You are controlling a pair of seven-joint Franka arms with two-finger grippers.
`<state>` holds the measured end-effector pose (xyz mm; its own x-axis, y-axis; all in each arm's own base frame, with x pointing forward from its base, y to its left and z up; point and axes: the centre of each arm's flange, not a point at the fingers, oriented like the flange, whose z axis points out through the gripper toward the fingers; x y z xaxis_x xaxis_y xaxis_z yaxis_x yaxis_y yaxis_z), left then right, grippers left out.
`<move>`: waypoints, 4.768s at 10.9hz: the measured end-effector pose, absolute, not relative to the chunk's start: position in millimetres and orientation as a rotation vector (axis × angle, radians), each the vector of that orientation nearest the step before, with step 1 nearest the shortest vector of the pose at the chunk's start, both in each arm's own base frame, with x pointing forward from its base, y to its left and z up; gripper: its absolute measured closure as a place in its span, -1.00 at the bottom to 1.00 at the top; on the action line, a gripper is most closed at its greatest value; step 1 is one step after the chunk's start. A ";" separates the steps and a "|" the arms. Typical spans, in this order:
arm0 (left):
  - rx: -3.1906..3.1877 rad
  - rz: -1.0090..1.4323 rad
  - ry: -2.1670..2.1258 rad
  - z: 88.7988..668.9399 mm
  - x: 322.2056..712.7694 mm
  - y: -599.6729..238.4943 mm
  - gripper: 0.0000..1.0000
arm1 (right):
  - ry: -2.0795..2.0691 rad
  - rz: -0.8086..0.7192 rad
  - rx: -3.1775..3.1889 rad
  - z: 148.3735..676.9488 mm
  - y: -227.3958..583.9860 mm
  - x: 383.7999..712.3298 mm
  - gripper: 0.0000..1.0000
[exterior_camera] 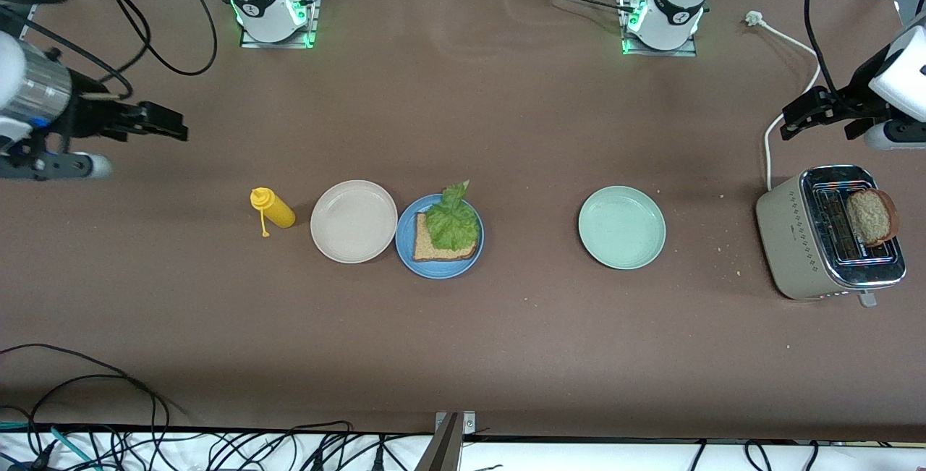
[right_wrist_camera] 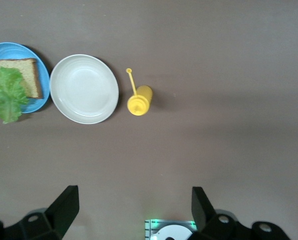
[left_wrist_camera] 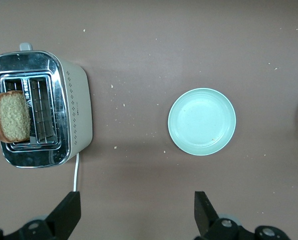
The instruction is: Make sandwich in blue plate with both arms
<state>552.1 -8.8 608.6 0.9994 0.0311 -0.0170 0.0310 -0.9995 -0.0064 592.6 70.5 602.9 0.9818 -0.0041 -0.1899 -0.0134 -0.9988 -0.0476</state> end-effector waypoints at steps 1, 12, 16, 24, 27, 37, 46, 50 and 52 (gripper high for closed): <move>-3.135 0.027 -0.049 608.6 552.1 -8.8 -1.00 | 0.024 0.295 -3.108 607.2 64.2 588.1 -1.00; -3.124 0.103 -0.192 572.4 578.3 42.6 -1.00 | 0.037 0.132 -3.095 584.5 11.9 553.7 -1.00; -3.123 0.104 -0.197 571.8 578.9 44.9 -1.00 | 0.040 0.141 -3.115 582.7 8.1 553.9 -1.00; -3.129 0.143 -0.103 578.8 571.5 20.7 -1.00 | 0.004 0.166 -3.130 584.1 19.4 550.0 -1.00; -3.131 0.141 -0.095 577.0 561.4 19.9 -1.00 | -0.018 0.165 -3.137 584.4 26.8 549.5 -1.00; -3.133 0.099 -0.082 578.3 555.9 17.8 -1.00 | -0.020 0.165 -3.139 584.5 27.0 549.4 -1.00; -3.133 0.099 -0.085 578.3 555.9 18.7 -1.00 | -0.083 0.205 -3.146 571.1 18.6 554.1 -1.00; -3.133 0.099 -0.087 577.9 555.8 19.6 -1.00 | -0.394 0.364 -2.988 490.7 -33.5 578.0 -1.00; -3.133 0.099 -0.089 577.8 555.8 20.2 -1.00 | -0.515 0.398 -2.833 435.3 -63.7 588.3 -1.00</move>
<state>555.8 20.2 577.8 0.9964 0.0568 -0.0629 0.0565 -0.9984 -0.0075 588.3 -63.7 435.3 0.9011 0.3724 -0.2222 0.3085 -0.9107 -0.2748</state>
